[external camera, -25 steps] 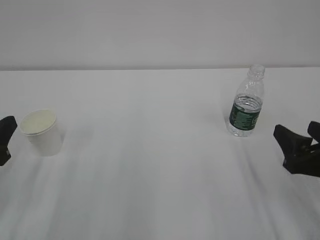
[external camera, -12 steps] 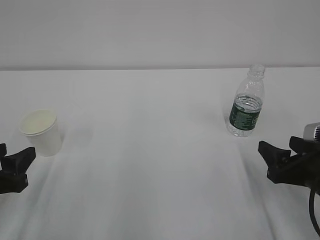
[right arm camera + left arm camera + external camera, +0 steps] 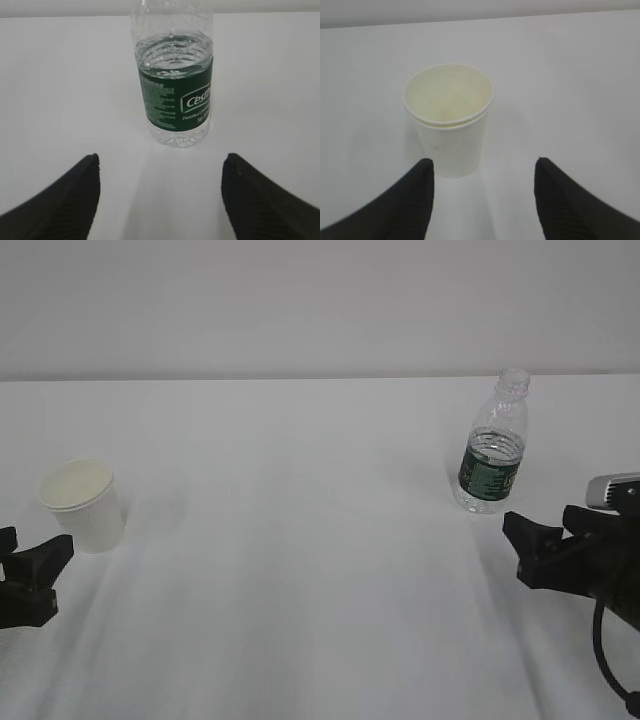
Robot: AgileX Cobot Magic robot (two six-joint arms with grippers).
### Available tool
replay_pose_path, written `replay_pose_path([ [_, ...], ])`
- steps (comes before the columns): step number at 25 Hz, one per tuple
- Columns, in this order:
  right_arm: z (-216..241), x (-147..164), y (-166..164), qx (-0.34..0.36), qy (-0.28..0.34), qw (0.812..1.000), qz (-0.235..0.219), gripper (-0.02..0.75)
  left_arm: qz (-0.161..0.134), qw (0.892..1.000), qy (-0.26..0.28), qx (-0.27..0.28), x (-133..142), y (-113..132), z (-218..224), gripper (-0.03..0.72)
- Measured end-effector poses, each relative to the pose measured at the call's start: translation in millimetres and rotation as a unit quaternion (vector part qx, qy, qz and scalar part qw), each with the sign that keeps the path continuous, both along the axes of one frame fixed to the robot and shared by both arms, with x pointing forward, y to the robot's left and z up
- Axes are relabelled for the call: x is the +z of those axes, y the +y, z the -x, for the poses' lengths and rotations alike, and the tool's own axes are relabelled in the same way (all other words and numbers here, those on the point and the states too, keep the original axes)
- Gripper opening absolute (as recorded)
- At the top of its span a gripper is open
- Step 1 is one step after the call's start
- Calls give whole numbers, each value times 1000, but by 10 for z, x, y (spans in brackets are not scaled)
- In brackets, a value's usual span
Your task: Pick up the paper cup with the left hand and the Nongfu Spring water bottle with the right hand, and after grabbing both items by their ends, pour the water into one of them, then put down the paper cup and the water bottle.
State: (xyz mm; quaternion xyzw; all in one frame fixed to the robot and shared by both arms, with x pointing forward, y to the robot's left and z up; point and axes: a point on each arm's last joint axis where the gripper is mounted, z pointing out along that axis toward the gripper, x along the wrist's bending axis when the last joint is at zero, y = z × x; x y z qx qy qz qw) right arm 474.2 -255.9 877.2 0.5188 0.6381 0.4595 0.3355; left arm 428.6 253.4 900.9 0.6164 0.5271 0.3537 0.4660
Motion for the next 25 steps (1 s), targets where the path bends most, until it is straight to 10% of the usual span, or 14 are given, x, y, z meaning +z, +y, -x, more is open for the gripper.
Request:
replay_pose_path([
  [25, -622, -279, 96, 13, -20, 1000, 15, 680, 0, 1000, -1, -3, 1, -5, 0, 450],
])
